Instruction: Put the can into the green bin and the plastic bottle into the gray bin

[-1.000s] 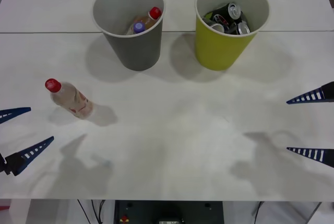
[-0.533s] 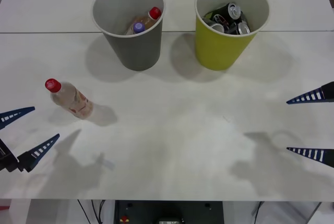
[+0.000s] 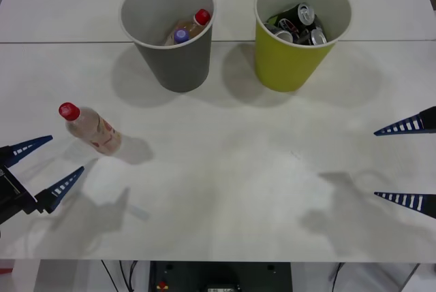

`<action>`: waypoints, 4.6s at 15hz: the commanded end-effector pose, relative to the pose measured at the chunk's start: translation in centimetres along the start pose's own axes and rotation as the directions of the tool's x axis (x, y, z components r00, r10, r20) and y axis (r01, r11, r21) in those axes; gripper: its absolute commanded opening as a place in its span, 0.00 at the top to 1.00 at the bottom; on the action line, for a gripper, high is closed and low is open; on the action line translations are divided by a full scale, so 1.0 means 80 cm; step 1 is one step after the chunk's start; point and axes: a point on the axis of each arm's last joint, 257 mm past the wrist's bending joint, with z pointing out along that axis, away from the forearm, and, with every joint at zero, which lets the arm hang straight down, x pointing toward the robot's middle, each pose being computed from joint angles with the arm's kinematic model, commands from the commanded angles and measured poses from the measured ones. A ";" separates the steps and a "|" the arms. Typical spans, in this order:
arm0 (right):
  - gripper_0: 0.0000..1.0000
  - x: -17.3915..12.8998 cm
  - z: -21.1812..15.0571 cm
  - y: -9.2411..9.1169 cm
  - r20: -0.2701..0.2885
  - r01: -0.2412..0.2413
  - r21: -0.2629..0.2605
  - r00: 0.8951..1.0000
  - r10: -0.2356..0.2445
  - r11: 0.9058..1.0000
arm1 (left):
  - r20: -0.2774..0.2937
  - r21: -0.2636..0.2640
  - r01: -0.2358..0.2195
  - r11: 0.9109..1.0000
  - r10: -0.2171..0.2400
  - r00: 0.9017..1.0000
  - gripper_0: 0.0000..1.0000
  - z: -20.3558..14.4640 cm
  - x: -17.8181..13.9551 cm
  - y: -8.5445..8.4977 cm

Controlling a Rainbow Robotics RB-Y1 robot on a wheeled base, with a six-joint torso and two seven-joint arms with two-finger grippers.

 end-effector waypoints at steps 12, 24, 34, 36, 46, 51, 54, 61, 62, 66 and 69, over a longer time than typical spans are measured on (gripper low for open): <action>0.00 0.000 0.000 0.000 0.000 0.000 0.000 1.000 0.000 1.000 | 0.033 -0.023 -0.006 1.000 0.007 0.999 0.00 0.071 0.013 0.026; 0.00 0.000 0.000 0.000 0.000 0.000 0.000 1.000 0.000 1.000 | 0.055 -0.024 -0.003 1.000 0.004 0.998 0.00 0.119 0.005 0.021; 0.00 0.000 0.000 0.000 0.000 0.000 0.000 1.000 0.000 1.000 | 0.064 -0.020 -0.003 1.000 0.004 0.998 1.00 0.119 0.002 0.019; 0.00 0.000 0.000 0.000 0.000 0.000 0.000 1.000 0.000 1.000 | 0.067 -0.019 -0.006 1.000 0.008 0.998 1.00 0.118 0.001 0.019; 0.00 0.000 0.000 0.000 0.000 0.000 0.000 1.000 0.000 1.000 | -0.121 0.051 0.003 0.999 0.003 0.993 1.00 0.077 -0.035 0.024; 0.00 0.000 0.000 0.000 0.000 0.000 0.000 1.000 0.000 1.000 | -0.281 0.077 0.030 0.997 -0.007 0.960 1.00 0.063 -0.070 0.029; 0.00 0.000 0.000 0.000 0.000 0.000 0.000 1.000 0.000 1.000 | -0.372 0.100 0.080 0.992 -0.037 0.927 1.00 0.059 -0.099 0.026; 0.00 0.000 0.000 0.000 0.000 0.000 0.000 1.000 0.000 1.000 | -0.583 0.161 0.109 0.981 0.006 0.812 1.00 0.050 -0.180 0.031; 0.00 0.000 0.000 0.000 0.000 0.000 0.000 1.000 0.000 1.000 | -0.604 0.170 0.103 0.980 0.021 0.797 1.00 0.052 -0.190 0.032; 0.00 0.000 0.000 0.000 0.000 0.000 0.000 1.000 0.000 1.000 | -0.646 0.181 0.085 0.980 0.053 0.762 1.00 0.076 -0.247 0.030; 0.00 0.000 0.000 0.000 0.000 0.000 0.000 1.000 0.000 1.000 | -0.633 0.161 0.023 0.987 0.085 0.769 1.00 0.120 -0.299 0.034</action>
